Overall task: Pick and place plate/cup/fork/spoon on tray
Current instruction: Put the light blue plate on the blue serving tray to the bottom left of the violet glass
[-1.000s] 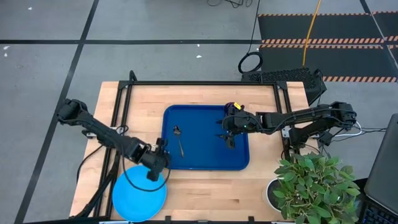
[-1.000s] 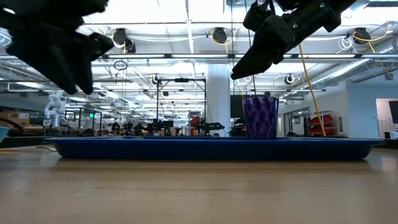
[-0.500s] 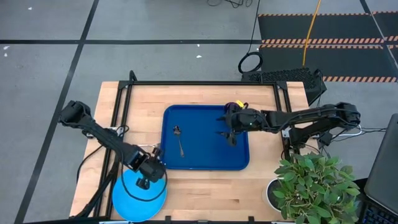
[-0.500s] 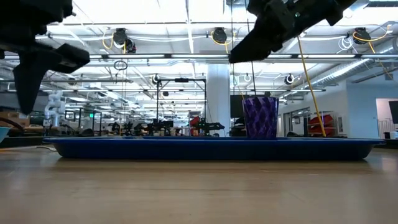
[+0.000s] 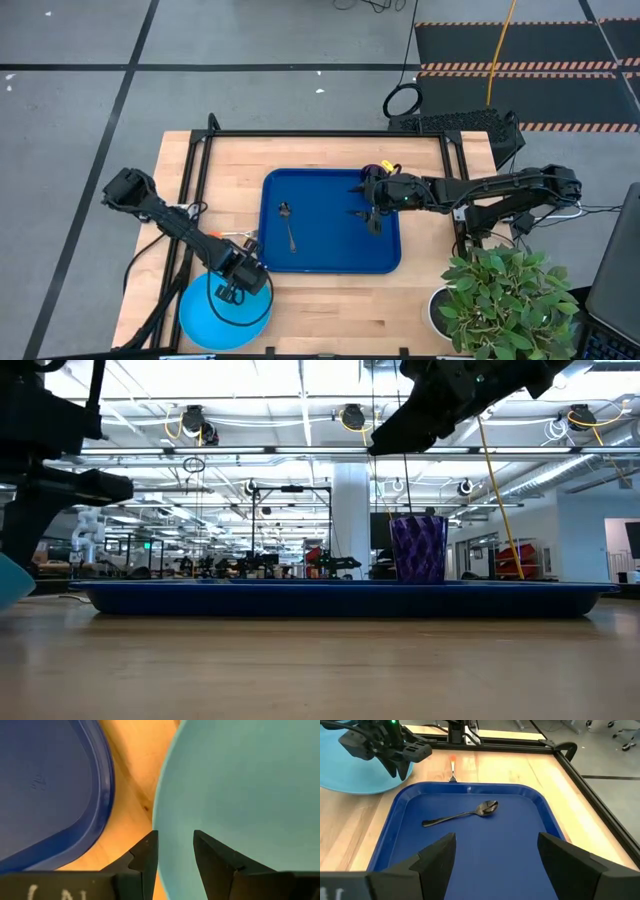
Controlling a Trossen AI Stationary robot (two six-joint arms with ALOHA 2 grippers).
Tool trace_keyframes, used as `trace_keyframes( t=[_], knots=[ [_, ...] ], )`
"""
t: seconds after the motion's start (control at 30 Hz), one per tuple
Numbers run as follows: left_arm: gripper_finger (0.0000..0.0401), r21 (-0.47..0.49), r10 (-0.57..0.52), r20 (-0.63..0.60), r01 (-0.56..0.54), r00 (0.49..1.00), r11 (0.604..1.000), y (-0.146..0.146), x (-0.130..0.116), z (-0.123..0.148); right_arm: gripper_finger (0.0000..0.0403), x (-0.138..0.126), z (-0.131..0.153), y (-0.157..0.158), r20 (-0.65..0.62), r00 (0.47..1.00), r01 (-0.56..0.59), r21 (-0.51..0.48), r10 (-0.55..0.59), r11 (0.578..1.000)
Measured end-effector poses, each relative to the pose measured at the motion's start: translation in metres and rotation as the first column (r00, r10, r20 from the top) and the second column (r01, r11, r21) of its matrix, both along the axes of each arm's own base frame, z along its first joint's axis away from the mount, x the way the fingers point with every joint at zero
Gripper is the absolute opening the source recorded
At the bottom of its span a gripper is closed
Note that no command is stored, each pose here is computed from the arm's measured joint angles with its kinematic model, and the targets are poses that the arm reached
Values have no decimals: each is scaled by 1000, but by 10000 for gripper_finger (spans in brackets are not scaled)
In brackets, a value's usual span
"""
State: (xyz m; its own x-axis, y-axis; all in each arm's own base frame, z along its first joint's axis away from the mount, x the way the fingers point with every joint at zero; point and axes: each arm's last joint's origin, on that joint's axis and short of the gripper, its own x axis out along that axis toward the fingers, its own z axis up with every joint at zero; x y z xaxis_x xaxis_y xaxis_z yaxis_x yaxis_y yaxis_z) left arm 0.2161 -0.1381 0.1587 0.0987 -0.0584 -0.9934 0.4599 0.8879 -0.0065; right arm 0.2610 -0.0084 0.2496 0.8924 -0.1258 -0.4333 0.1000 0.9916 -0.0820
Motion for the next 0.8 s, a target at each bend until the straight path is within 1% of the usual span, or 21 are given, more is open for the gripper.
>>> trace_keyframes(
  t=[0.27,0.5,0.6,0.8],
  knots=[
    [129,8,8,-15,-7,1000,1000,2,-1,0,272,0,0,0,0,1000,0,0,0,1000],
    [129,39,55,-70,-52,996,998,5,-6,0,272,0,0,0,0,1000,0,0,0,1000],
    [129,60,58,-101,-52,993,997,6,-8,2,272,0,0,0,0,1000,0,0,0,1000],
    [129,75,65,-121,-56,991,996,5,-6,12,272,0,0,0,0,1000,1,0,-1,1000]
  ],
)
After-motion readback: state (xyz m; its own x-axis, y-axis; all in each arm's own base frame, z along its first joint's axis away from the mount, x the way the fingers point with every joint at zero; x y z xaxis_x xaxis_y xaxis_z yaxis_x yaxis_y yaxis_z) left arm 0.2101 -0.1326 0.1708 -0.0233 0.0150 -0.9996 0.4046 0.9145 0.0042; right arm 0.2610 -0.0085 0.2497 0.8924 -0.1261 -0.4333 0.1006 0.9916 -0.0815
